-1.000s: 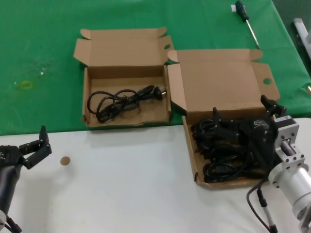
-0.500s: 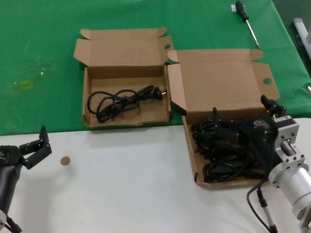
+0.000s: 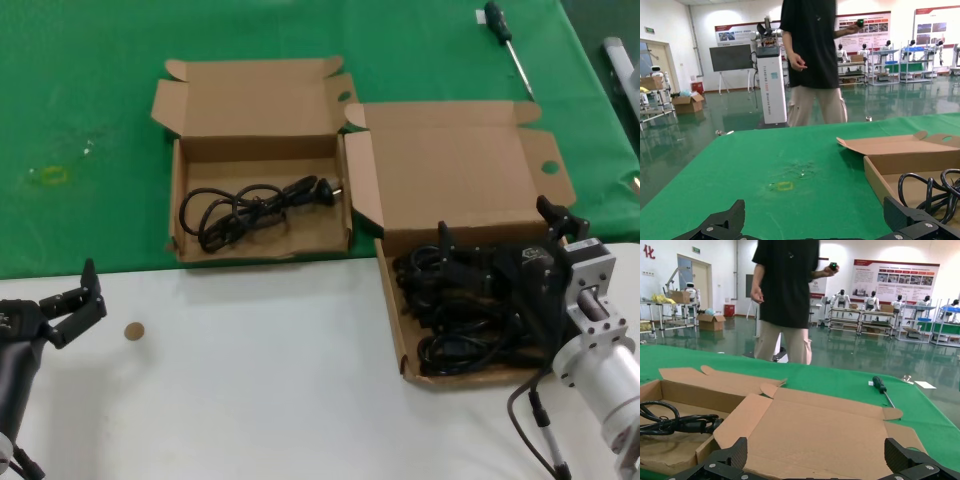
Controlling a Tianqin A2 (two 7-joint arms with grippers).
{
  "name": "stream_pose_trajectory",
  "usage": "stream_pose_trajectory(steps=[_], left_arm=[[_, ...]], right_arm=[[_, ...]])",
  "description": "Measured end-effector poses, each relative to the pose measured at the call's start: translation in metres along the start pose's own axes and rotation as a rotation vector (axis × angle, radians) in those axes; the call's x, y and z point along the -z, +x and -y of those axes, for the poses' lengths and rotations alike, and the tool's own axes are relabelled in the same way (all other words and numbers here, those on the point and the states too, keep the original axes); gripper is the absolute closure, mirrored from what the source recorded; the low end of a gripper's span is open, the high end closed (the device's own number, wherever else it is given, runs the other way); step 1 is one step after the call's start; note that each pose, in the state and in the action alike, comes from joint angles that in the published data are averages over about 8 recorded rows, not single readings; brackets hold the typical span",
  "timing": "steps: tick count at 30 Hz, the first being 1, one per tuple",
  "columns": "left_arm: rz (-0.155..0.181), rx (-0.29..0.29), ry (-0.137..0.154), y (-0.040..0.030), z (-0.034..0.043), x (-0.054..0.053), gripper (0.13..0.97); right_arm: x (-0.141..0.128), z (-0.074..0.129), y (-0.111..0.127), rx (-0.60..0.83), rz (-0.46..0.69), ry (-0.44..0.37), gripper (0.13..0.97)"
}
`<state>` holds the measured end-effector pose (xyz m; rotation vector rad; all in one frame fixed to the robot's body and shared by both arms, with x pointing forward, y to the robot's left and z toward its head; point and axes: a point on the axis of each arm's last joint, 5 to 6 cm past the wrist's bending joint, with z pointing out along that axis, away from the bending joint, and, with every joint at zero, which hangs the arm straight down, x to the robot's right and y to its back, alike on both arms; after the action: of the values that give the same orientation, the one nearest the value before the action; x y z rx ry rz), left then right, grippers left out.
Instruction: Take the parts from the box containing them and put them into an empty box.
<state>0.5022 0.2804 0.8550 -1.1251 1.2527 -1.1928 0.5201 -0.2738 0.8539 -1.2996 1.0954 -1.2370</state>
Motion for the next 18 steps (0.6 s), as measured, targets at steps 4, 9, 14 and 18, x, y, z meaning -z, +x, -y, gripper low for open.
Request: stream_pose_trajectory(steps=[4,9,14,18], left_arm=[[0.000,0.000,0.000,0.0000,0.0000,0.0000,0.132],[0.000,0.000,0.000,0.0000,0.0000,0.0000,0.132],[0.000,0.000,0.000,0.0000,0.0000,0.0000,0.132],[0.000,0.000,0.000,0.0000,0.0000,0.0000,0.132]], right_arm=[[0.0000,0.0000,0.0000,0.000,0.000,0.000,0.130],[0.0000,0.0000,0.0000,0.000,0.000,0.000,0.130],[0.0000,0.0000,0.0000,0.000,0.000,0.000,0.130],[0.0000,0.0000,0.0000,0.000,0.000,0.000,0.130]])
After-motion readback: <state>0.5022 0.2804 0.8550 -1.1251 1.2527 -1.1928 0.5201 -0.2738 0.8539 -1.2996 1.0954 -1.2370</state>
